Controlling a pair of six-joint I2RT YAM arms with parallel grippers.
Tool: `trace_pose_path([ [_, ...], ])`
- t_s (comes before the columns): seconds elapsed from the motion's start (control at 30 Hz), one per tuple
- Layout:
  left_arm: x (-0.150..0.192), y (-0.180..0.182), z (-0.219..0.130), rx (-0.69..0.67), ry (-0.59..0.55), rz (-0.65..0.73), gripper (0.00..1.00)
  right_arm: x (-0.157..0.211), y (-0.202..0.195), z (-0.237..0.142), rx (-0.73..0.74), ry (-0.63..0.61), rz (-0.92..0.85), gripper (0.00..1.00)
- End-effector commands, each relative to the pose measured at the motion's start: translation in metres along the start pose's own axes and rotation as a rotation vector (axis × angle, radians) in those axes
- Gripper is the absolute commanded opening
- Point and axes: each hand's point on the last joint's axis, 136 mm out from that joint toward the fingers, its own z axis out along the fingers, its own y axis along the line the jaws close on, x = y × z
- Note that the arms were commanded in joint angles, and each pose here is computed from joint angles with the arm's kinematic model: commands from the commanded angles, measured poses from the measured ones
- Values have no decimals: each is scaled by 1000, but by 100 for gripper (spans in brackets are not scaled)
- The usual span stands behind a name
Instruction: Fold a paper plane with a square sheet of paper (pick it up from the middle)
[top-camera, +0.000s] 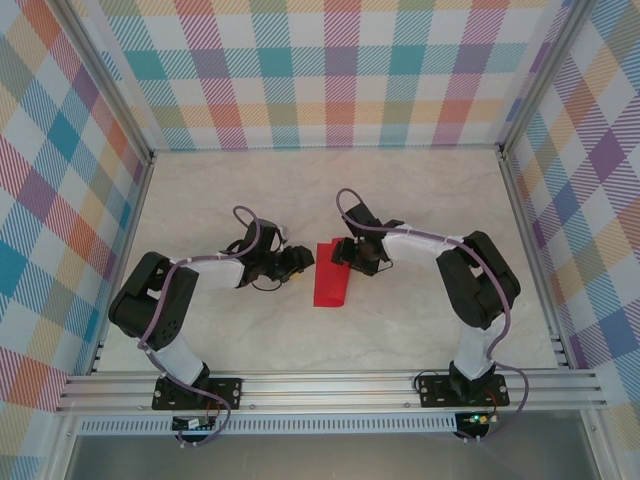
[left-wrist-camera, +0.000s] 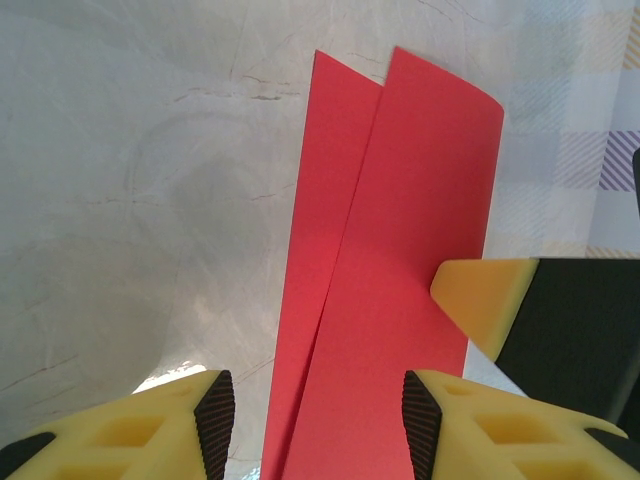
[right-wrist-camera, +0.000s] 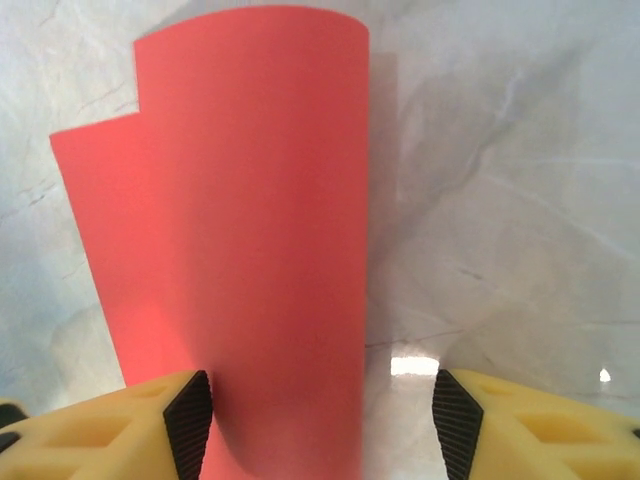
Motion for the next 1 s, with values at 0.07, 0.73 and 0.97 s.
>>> trace_pose_path([
  [0.07,-4,-7,1,10,-21,24,50,4,-8,8,87,19,-5,66],
  [0.73,-7,-2,-2,-22,-46,20,51,17,24,6,12,55,-238,69],
  [0.97,-7,-2,-2,-22,-44,20,51,14,26,9,22,52,-221,67],
])
